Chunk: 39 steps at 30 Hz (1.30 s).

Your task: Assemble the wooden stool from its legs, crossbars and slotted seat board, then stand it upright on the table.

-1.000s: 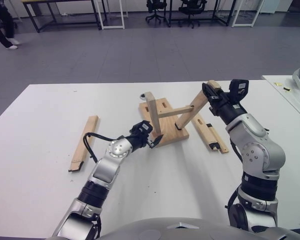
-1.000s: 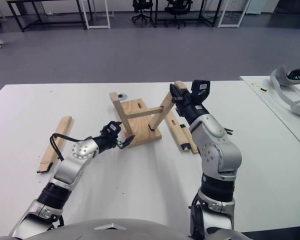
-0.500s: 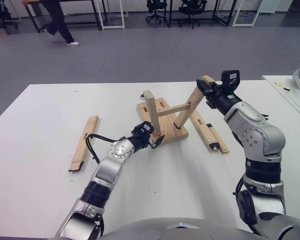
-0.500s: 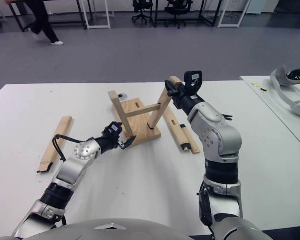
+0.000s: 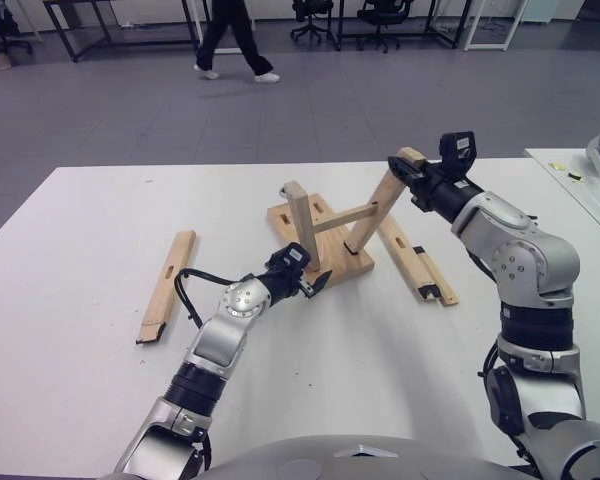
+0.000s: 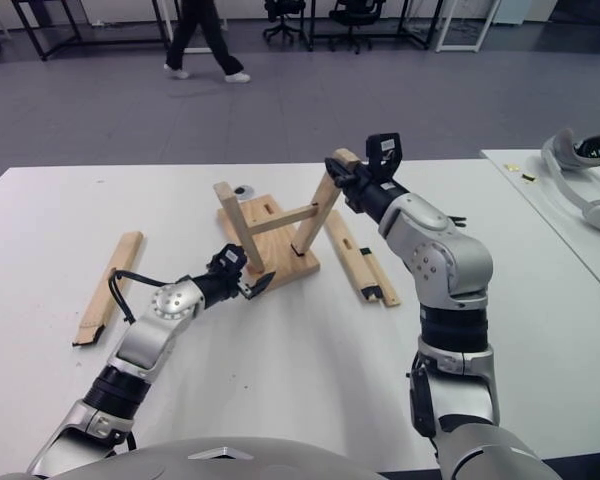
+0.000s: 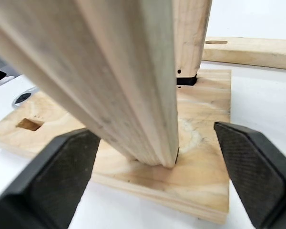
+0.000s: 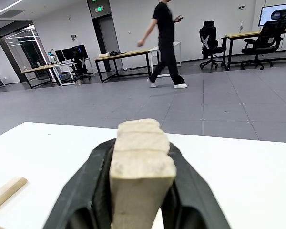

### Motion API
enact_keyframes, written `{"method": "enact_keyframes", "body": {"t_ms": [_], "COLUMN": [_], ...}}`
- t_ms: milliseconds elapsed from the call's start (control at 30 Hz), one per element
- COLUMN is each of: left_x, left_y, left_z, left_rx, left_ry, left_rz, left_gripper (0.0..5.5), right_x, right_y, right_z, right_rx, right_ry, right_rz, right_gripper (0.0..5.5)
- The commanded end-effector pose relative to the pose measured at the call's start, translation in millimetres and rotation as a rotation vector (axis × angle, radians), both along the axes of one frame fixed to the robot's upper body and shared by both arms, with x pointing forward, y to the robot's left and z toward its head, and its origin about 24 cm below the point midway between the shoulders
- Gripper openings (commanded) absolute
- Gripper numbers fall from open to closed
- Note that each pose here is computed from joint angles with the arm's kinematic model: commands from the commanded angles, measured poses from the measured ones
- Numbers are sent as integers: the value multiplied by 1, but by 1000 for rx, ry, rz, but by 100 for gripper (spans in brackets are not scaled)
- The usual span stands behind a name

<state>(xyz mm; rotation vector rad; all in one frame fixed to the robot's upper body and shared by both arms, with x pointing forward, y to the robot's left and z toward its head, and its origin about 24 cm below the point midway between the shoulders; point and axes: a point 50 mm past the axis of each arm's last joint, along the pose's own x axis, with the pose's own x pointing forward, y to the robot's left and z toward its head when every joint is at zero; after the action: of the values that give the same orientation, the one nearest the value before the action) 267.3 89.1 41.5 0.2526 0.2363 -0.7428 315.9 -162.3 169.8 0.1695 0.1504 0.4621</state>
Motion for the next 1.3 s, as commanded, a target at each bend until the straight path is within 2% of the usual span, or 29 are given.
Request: {"method": "enact_keyframes", "body": {"t_ms": [33, 300, 567, 833, 867, 1233, 1300], "left_x": [1, 1, 2, 3, 3, 1, 1], "left_y": [2, 3, 2, 1, 0, 1, 1], "left_z": [-1, -2, -2, -2, -2, -4, -5], "left_rx": [12, 8, 6, 6, 6, 2, 1], "left_ry": [-14, -14, -17, -19, -20, -14, -12], "left_rz": [37, 48, 49, 44, 45, 61, 64], "left_gripper": [430, 430, 430, 430, 430, 430, 430], "right_x": [-51, -51, -68, -57, -56, -43, -26], "right_y": [-5, 3, 16, 16, 16, 19, 18], "right_z": [-138, -133, -136, -126, -125, -109, -86], "right_rx": [-276, -264, -247, -250, -251, -205, -172], "right_ry": [852, 840, 829, 770, 761, 683, 569], "right_rz": [141, 164, 190, 199, 196, 193, 169], "right_gripper": [109, 109, 109, 109, 147, 324, 324]}}
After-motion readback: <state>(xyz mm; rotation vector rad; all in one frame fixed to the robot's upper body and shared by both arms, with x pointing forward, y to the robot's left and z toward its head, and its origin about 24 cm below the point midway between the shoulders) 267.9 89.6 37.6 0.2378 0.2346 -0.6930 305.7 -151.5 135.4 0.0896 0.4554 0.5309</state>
